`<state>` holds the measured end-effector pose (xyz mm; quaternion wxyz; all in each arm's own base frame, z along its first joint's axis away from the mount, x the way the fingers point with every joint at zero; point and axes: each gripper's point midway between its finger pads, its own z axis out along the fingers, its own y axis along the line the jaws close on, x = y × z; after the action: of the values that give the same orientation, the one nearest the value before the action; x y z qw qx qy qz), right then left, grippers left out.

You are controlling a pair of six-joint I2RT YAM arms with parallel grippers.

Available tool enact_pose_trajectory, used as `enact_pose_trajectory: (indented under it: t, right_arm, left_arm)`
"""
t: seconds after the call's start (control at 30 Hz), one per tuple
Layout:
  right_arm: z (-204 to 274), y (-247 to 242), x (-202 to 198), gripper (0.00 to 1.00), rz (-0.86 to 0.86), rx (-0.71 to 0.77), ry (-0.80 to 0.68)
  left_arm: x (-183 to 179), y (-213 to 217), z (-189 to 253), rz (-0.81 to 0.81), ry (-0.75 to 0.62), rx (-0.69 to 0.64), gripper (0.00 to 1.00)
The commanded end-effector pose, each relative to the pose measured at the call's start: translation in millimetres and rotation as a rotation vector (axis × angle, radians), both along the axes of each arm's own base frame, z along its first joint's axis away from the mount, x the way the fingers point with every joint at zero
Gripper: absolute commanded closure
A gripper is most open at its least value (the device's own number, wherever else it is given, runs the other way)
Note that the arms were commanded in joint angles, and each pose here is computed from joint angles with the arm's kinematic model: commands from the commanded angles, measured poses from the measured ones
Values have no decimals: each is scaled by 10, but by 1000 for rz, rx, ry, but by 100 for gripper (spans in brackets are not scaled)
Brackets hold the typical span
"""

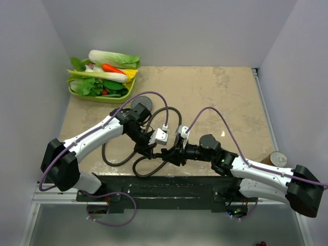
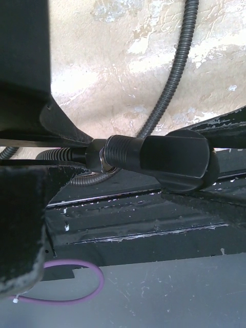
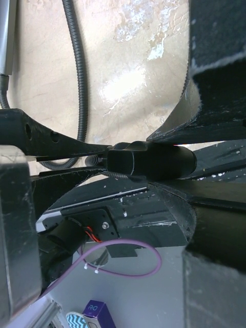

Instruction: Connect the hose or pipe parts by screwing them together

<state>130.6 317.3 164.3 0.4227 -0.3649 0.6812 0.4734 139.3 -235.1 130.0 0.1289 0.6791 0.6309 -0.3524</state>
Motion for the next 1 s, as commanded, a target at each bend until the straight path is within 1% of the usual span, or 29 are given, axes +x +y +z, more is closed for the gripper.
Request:
enact_pose_trajectory:
  t: [0.0,0.13,0.37,0.5,0.57,0.63,0.67,0.73,0.77,0.8,0.83,0.87,0.93,0.97]
  right_arm:
    - [249,63,-6,100,15,92,-45]
    - [180,86,-25,100,23,86,-21]
    - [186,184,-55,100,37,119,-4]
    - [152,225,-67,100,32,143,21]
    - [146,221,-75,100,22,171,35]
    - [68,196,-110,100,15,182,67]
    - [117,196,-106,100,8,212,64]
    - [10,151,-146,100,-4,221,104]
    - [78,147,-138,100,-11,261,96]
    - [62,142,-158,100,-8,270,105]
    - [-26,128,-175,100,-12,262,132]
    - [-2,134,-180,100,-8,280,129]
    - [-98,149,-223,100,3,267,159]
    - [-54,159,-235,100,12,289,157]
  left_arm:
    - [-3,-117,91,-6,5,-41,100]
    - [2,-152,127,-3,2,-50,100]
    - [54,-277,247,32,17,-85,100]
    - [58,-337,253,55,52,-97,95]
    - [62,-358,235,58,57,-105,95]
    - [75,-394,256,68,60,-123,98]
    - [67,-397,246,69,63,-127,100]
    - [86,-424,268,76,56,-148,100]
    - [82,-426,253,80,60,-148,100]
    - [78,-432,260,82,64,-153,100]
    - [68,-438,257,80,69,-154,100]
    - [67,-439,262,81,74,-156,100]
    - [56,-440,261,77,83,-155,100]
    - [56,-439,265,76,81,-156,100]
